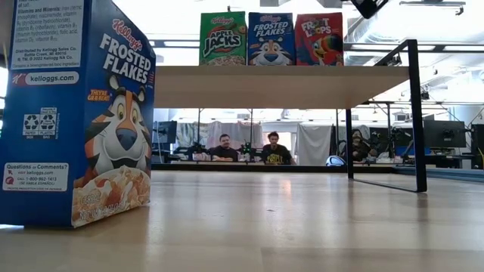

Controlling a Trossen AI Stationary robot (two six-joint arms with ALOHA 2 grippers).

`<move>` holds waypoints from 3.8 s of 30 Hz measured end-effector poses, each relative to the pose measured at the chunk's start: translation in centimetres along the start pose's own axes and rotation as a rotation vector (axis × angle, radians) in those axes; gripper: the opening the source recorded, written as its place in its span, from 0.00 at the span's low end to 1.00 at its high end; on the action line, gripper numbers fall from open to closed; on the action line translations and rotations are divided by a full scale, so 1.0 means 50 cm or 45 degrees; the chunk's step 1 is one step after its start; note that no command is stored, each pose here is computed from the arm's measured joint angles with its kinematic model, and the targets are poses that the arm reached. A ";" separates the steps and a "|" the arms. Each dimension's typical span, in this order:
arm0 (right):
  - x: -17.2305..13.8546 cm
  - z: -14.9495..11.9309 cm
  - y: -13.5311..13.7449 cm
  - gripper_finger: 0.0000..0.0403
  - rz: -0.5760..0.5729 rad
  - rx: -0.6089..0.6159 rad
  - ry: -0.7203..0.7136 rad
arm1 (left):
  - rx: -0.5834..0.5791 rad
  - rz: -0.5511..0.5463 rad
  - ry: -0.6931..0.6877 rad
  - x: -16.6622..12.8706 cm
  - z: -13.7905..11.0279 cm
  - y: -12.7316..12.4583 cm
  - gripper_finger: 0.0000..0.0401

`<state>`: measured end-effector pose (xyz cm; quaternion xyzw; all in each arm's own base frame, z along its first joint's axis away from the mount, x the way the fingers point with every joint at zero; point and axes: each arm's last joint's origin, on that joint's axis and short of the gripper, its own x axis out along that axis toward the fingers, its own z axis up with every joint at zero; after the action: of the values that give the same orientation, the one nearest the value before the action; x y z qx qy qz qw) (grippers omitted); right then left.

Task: Stack cereal on shelf
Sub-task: Put the red cereal box on the shelf aligned with the other red cereal box

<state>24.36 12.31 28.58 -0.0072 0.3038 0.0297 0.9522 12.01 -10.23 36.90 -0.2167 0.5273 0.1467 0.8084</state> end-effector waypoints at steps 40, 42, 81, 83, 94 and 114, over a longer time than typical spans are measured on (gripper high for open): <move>-0.060 -0.009 0.101 0.00 0.072 -0.053 -0.102 | 0.714 -0.193 -0.144 0.329 0.246 -0.233 0.31; -0.060 -0.008 0.102 0.00 0.073 -0.051 -0.107 | 0.709 -0.178 -0.123 0.345 0.245 -0.236 0.31; 0.127 0.006 0.092 0.64 0.069 0.144 -0.186 | 0.612 -0.306 -0.731 0.168 0.105 -0.212 0.12; 0.148 0.006 0.086 0.70 0.050 0.165 -0.207 | 0.586 -0.328 -0.813 0.158 0.079 -0.198 0.08; 0.248 0.027 0.059 0.77 -0.040 0.197 -0.210 | 0.424 -0.255 -1.008 0.152 0.000 -0.124 0.01; 0.341 0.040 0.047 0.55 -0.125 0.128 0.064 | 0.432 -0.227 -0.987 0.169 -0.008 -0.116 0.01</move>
<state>39.23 15.62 20.33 0.0250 0.3279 -0.0326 0.9438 17.80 -15.37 30.16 -0.0541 0.1804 0.0580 0.9804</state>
